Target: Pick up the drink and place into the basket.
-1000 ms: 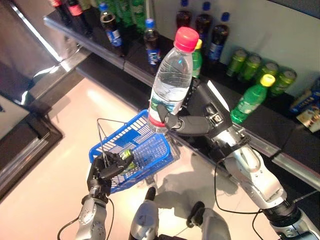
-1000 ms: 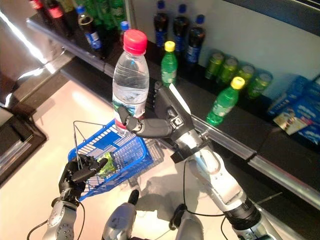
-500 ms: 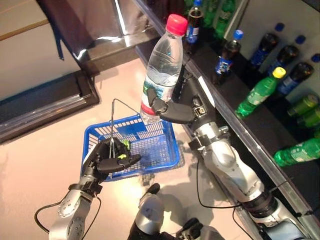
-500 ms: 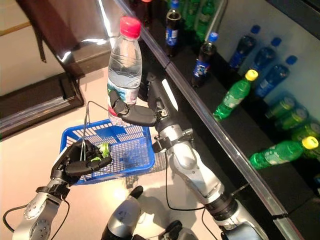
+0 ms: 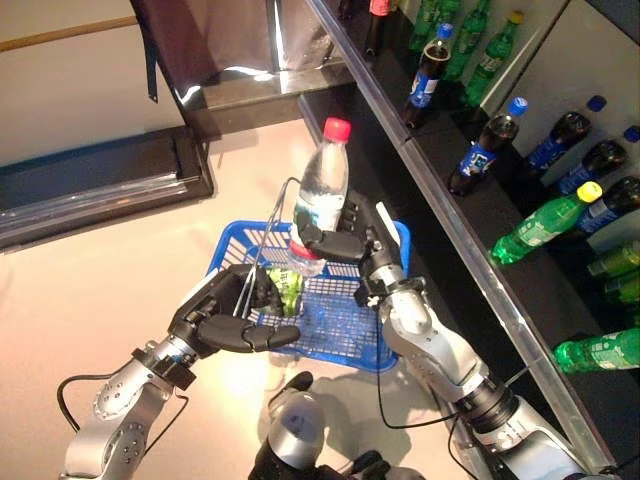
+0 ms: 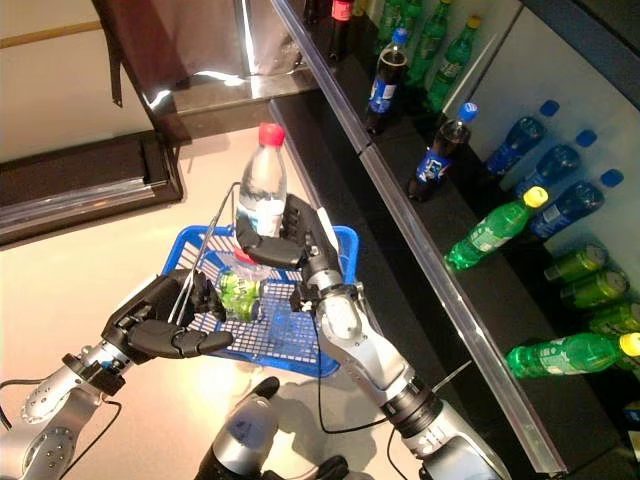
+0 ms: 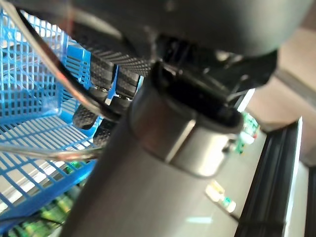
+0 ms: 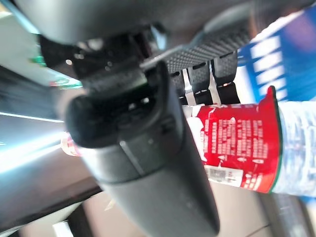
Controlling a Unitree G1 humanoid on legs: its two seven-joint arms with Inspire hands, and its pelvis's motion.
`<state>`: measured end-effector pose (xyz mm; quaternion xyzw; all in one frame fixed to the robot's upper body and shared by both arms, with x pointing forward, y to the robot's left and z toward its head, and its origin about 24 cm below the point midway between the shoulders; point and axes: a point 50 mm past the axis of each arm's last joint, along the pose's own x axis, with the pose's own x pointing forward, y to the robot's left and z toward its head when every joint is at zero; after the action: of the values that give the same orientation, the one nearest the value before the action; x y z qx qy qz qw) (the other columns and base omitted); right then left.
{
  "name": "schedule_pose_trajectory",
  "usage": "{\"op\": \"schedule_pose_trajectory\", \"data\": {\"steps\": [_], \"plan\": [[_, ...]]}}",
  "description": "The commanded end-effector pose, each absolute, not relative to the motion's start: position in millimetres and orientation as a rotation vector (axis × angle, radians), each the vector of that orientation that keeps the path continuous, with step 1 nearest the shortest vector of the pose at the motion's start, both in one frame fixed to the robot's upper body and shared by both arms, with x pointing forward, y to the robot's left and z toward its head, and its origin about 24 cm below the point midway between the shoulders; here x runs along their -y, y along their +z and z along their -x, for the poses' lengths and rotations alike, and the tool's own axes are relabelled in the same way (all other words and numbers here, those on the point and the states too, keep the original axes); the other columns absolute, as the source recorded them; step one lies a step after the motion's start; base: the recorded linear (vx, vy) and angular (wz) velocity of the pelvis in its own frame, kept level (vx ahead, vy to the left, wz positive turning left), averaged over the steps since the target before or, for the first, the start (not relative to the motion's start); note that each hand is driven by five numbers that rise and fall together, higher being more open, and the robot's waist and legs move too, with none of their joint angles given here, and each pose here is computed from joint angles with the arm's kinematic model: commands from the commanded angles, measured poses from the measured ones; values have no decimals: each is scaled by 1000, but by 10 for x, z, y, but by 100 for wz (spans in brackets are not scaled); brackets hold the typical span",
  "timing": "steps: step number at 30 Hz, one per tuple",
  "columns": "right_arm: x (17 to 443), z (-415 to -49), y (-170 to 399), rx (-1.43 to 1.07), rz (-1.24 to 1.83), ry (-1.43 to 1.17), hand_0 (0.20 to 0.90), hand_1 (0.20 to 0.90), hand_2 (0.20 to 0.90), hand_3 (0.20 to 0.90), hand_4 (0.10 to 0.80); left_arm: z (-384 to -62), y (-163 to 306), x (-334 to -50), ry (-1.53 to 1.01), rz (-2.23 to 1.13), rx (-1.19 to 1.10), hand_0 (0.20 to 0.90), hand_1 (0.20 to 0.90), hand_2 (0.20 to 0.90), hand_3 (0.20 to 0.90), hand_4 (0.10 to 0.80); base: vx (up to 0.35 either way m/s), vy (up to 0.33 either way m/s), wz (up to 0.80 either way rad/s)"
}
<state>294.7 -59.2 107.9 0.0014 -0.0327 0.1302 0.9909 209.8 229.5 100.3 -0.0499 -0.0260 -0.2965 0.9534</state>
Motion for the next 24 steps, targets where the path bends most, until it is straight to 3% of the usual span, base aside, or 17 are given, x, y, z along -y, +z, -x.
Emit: {"op": "schedule_pose_trajectory", "data": {"steps": [1, 8, 13, 18, 24], "plan": [[168, -2853, 1395, 251, -67, 363, 300, 300, 300, 200, 100, -1925, 2162, -1997, -879, 82, 778, 300, 300, 300, 200, 100, 46, -13, 2], [309, -2870, 482, -67, 44, 259, 300, 300, 300, 200, 100, -1885, 2280, -1937, -948, 119, 831, 300, 300, 300, 200, 100, 3, -28, 7], [357, -2796, 144, -183, 97, 230, 300, 300, 300, 200, 100, -1891, 2325, -1888, -978, 140, 846, 300, 300, 300, 200, 100, 0, 0, 0], [406, -2658, -273, -347, 191, 264, 300, 300, 300, 200, 100, -1890, 2364, -1804, -1021, 174, 854, 300, 300, 300, 200, 100, 0, 0, 0], [650, -2380, -893, -715, 268, 323, 300, 300, 300, 200, 100, -1922, 2392, -1706, -1043, 193, 849, 300, 300, 300, 200, 100, -12, -3, 1]]}}
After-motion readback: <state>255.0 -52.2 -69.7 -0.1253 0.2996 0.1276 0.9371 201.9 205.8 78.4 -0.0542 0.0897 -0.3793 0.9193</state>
